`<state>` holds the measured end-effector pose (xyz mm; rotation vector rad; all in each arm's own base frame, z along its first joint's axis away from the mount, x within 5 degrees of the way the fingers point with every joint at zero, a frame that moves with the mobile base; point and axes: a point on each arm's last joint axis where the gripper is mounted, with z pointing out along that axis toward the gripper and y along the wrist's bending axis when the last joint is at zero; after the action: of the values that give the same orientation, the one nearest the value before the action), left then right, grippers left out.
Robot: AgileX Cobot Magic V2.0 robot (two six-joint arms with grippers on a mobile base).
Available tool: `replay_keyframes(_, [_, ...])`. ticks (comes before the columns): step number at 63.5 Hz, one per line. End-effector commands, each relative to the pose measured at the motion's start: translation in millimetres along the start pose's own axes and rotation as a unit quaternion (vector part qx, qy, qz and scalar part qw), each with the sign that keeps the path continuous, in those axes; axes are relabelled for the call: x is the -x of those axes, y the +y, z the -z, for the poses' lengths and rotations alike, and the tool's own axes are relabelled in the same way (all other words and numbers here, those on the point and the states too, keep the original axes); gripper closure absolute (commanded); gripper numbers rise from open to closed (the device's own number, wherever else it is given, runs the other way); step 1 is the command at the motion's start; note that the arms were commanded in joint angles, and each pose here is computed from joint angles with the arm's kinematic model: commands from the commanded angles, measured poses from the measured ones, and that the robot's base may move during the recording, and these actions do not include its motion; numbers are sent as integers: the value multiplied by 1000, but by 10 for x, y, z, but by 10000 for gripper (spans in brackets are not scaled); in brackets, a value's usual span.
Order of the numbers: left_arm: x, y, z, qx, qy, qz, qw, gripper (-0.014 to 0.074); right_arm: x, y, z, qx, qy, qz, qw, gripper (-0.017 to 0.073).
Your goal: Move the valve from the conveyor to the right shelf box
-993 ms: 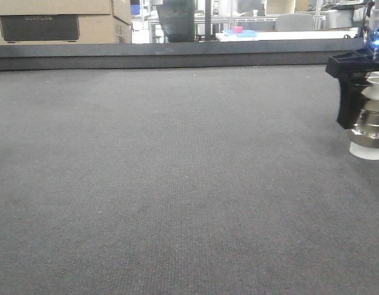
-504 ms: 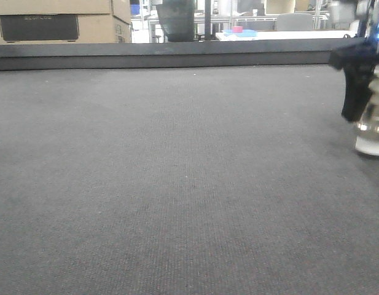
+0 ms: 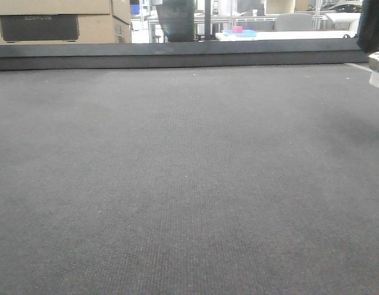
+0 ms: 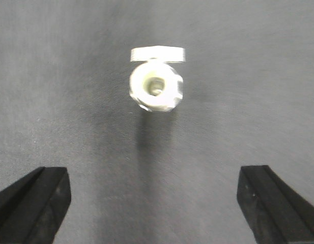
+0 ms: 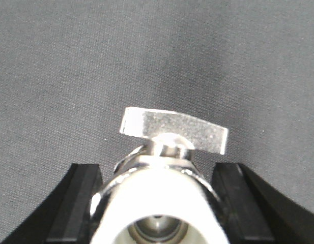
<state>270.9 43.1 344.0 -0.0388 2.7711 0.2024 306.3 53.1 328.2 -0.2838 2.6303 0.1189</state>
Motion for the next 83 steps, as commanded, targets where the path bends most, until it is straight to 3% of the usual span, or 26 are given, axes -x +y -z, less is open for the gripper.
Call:
replay_keyframes(1, [132,58,-187,-16,11,-3,1000,34,34,-16,91,-6,-28,1,1000,713])
replay_keyframes(14, [269,60,-533,-71,13,-11,997,34,38,-16,90,-6,-30,1,1000,713])
replay_keyframes(27, [335,54,-749,-74,19,-8,997,34,46,-17,91,-7,-34,1,999,713])
replay_keyframes(48, [314,29,-1129,-83,89,-12,992,34,61,-18,92,-8,-42,1,999,713])
replay_keyframes(68, [330,39,-1198,-76,85,-16,993,36,64,-18,92,-8,-44,1,999,713])
replay_keyframes(75, [339,46,-1201,-72,80,-17,994,77,64,-18,92,-8,-44,1,999,713])
replay_keyframes(83, [352,49,-1203,-70,73,-17,995,220,64,-18,92,-8,-44,1,999,713])
